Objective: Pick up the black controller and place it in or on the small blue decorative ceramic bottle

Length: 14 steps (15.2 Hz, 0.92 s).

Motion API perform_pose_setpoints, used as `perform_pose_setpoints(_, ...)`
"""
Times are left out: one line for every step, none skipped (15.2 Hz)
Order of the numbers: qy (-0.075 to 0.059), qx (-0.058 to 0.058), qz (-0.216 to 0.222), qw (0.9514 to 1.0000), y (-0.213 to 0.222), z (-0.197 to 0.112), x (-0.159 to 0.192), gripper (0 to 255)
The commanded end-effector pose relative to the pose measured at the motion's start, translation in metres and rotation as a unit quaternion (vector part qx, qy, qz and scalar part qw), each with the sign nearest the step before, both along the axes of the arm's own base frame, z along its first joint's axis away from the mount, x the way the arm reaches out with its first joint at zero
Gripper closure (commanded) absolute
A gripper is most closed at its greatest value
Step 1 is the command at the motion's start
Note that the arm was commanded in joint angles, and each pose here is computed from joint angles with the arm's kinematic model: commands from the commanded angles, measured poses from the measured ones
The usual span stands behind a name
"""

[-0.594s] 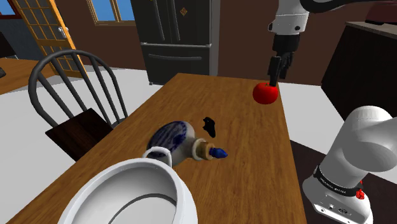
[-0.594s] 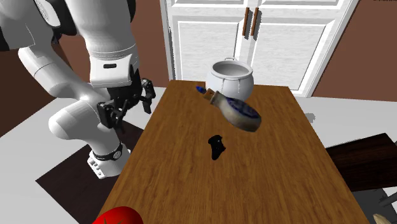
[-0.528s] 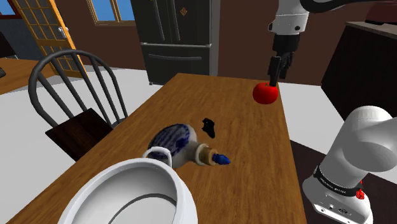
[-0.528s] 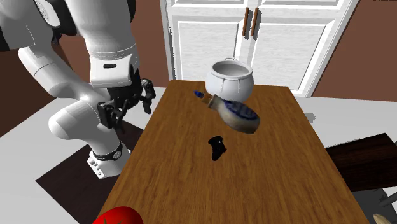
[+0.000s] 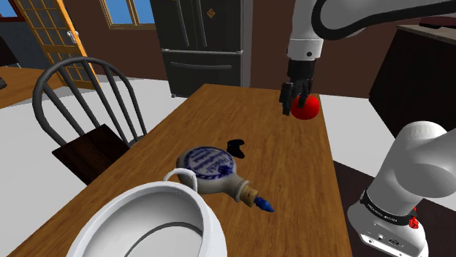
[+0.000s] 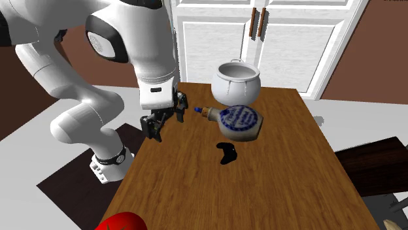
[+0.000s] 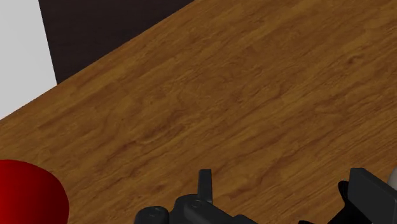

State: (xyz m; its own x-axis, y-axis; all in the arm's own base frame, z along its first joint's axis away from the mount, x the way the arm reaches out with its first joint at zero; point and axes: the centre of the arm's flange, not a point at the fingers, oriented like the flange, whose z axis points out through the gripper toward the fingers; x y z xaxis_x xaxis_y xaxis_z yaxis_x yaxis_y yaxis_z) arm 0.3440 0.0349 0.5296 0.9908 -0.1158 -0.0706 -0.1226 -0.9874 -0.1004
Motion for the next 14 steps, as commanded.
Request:
perform_pose_setpoints(0.0, 0.011, -0.013, 0.9999, 0.014, -0.013, 0.013, 0)
perform_pose_setpoints(0.0, 0.016, -0.019, 0.9997, 0.021, -0.02, 0.02, 0)
perform_pose_setpoints(0.0, 0.021, -0.025, 0.9995, 0.028, -0.026, 0.027, 0)
perform_pose_setpoints(0.0, 0.026, -0.031, 0.9992, 0.036, -0.033, 0.034, 0)
perform_pose_setpoints(0.0, 0.032, -0.037, 0.9988, 0.043, -0.039, 0.042, 0)
perform_pose_setpoints(0.0, 0.037, -0.043, 0.9984, 0.05, -0.046, 0.049, 0)
perform_pose_setpoints(0.0, 0.042, -0.049, 0.9979, 0.057, -0.052, 0.056, 0)
perform_pose_setpoints(0.001, 0.047, -0.055, 0.9974, 0.064, -0.059, 0.064, 0)
perform_pose_setpoints(0.001, 0.052, -0.061, 0.9968, 0.071, -0.065, 0.072, 0)
perform_pose_setpoints(0.001, 0.057, -0.067, 0.9961, 0.078, -0.071, 0.079, 0)
perform_pose_setpoints(0.001, 0.062, -0.073, 0.9954, 0.085, -0.077, 0.087, 0)
perform_pose_setpoints(0.001, 0.068, -0.079, 0.9946, 0.092, -0.083, 0.095, 0)
perform_pose_setpoints(0.001, 0.073, -0.085, 0.9937, 0.099, -0.089, 0.103, 0)
perform_pose_setpoints(0.001, 0.074, -0.087, 0.9935, 0.101, -0.09, 0.105, 0)
